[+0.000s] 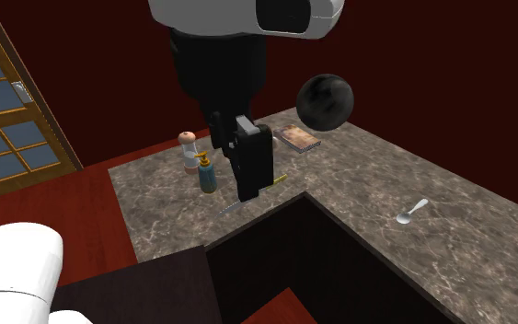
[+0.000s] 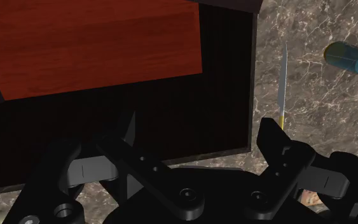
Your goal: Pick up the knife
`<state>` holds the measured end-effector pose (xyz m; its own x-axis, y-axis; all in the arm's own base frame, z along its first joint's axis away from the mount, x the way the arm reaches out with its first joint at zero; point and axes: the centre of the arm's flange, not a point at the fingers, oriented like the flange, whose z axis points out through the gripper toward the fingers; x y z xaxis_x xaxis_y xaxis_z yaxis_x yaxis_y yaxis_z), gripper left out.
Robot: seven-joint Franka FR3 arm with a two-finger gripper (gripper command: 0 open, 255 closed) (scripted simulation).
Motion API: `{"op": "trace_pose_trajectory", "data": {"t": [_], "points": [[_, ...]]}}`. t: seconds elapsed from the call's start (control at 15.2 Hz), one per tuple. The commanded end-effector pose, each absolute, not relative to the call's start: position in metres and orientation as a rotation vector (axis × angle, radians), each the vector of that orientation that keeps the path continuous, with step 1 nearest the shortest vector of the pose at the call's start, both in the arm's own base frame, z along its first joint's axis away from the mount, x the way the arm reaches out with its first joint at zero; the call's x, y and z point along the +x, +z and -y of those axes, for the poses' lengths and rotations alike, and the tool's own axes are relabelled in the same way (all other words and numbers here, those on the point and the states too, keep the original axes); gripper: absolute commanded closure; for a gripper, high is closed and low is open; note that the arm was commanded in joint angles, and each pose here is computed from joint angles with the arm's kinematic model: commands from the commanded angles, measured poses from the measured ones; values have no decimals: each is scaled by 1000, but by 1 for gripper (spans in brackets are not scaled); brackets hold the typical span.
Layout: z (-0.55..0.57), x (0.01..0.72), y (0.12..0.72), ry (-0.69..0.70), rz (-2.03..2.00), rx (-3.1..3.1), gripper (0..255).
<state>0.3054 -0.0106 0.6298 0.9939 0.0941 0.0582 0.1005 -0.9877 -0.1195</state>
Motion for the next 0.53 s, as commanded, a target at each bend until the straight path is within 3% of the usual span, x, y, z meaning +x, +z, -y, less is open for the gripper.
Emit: {"op": "trace_pose_trajectory", "data": {"t": [0.0, 0.46], "points": [[11, 305, 630, -79, 148, -3014, 0], [-53, 335, 567, -72, 189, -3030, 0]]}}
